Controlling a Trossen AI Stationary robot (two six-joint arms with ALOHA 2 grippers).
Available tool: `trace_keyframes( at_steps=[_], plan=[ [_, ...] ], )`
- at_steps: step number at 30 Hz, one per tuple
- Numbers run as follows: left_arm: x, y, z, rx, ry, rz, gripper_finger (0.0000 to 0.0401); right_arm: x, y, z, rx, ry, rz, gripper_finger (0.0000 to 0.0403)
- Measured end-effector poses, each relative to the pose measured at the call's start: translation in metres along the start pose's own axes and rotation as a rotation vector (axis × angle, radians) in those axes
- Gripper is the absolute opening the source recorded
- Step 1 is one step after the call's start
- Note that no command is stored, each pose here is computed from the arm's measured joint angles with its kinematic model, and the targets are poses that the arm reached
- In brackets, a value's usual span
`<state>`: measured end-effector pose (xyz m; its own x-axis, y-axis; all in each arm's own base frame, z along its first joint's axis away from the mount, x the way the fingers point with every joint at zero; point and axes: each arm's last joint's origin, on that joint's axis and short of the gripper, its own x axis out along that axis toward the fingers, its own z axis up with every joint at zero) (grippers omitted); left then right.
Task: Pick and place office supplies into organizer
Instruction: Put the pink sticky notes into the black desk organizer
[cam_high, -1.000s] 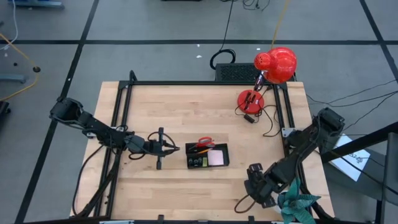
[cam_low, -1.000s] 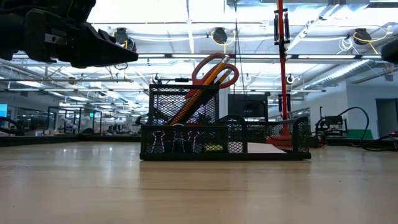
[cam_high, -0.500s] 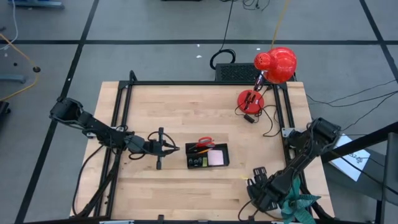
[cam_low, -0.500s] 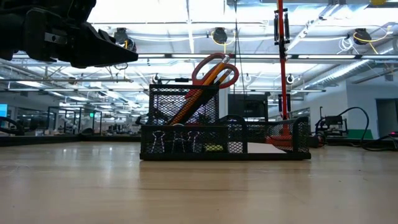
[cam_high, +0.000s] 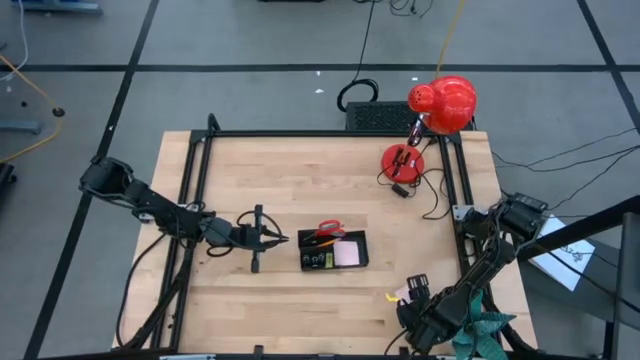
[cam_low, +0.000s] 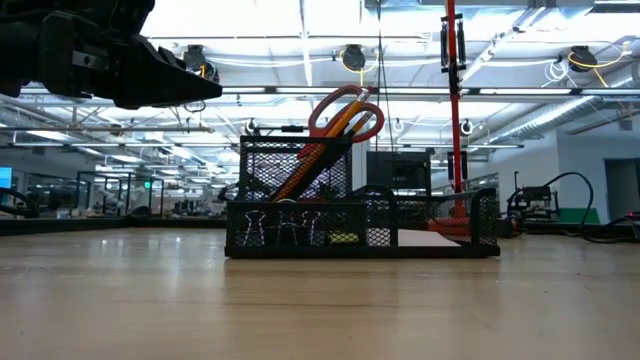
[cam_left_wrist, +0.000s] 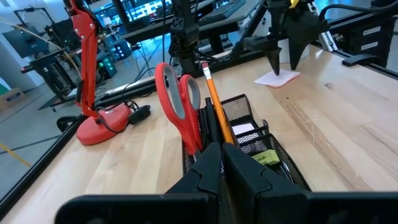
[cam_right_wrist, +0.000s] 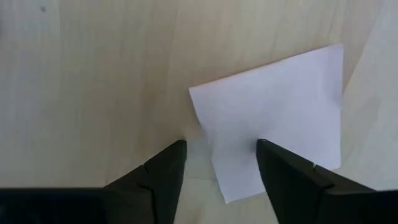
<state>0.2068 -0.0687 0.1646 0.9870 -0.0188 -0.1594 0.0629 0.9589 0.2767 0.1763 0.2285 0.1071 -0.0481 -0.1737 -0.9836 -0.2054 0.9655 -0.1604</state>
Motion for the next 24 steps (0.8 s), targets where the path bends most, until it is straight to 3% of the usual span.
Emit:
trace_keyframes(
  at_steps=[16, 24],
  plan=[
    [0.000, 0.000, 0.000, -0.001, -0.002, 0.000, 0.0026, 0.002, 0.003, 0.006, 0.071, -0.082, -0.003, 0.0012],
    [0.000, 0.000, 0.000, -0.001, -0.004, 0.001, 0.0026, -0.033, -0.004, 0.006, 0.105, -0.206, 0.044, 0.0005]
  ],
)
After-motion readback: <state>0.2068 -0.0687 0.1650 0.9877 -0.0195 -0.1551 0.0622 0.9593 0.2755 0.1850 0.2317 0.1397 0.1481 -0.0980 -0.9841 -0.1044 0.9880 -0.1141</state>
